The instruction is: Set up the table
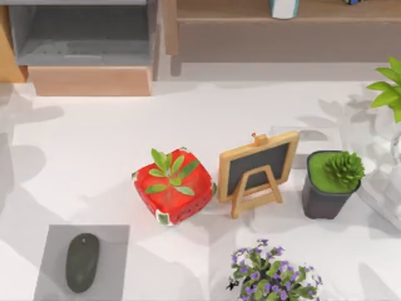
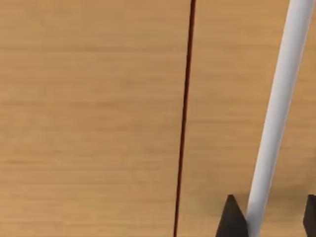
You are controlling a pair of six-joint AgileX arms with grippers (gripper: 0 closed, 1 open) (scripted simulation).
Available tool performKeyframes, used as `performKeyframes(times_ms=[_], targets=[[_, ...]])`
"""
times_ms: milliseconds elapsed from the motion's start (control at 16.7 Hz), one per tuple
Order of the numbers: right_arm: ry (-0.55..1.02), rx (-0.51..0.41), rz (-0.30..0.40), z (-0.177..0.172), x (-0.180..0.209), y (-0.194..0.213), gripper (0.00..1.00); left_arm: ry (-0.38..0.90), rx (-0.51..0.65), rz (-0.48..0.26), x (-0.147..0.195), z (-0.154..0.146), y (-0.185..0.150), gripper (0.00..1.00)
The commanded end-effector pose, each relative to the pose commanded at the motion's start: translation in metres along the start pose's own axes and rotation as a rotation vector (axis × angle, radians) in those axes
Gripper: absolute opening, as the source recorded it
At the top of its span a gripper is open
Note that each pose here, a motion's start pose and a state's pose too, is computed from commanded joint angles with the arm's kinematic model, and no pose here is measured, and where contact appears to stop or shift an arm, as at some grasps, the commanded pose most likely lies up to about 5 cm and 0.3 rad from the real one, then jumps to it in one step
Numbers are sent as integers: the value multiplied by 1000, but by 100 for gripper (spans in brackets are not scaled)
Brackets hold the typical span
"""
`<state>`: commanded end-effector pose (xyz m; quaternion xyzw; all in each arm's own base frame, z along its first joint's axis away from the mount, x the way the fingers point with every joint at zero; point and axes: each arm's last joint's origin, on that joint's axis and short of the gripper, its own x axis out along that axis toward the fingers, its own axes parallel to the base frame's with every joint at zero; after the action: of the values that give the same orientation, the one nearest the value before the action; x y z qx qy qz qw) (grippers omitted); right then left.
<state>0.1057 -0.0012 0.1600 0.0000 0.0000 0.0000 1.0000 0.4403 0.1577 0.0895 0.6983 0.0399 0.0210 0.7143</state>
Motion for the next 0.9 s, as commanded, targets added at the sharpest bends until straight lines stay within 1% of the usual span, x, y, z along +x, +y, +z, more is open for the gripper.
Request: performKeyframes(times_ms=[300, 360, 780, 840, 900], targets=[[0, 0, 0, 0, 0, 0, 100, 0, 0, 0, 0, 0, 0, 98], [0, 0, 0, 0, 0, 0, 100, 0, 0, 0, 0, 0, 0, 100], [0, 0, 0, 0, 0, 0, 100, 0, 0, 0, 0, 0, 0, 100], [0, 0, 0, 0, 0, 0, 100, 5, -18, -46, -5, -1, -14, 100], [0, 0, 0, 0, 0, 0, 100, 5, -18, -44, -6, -1, -13, 100]])
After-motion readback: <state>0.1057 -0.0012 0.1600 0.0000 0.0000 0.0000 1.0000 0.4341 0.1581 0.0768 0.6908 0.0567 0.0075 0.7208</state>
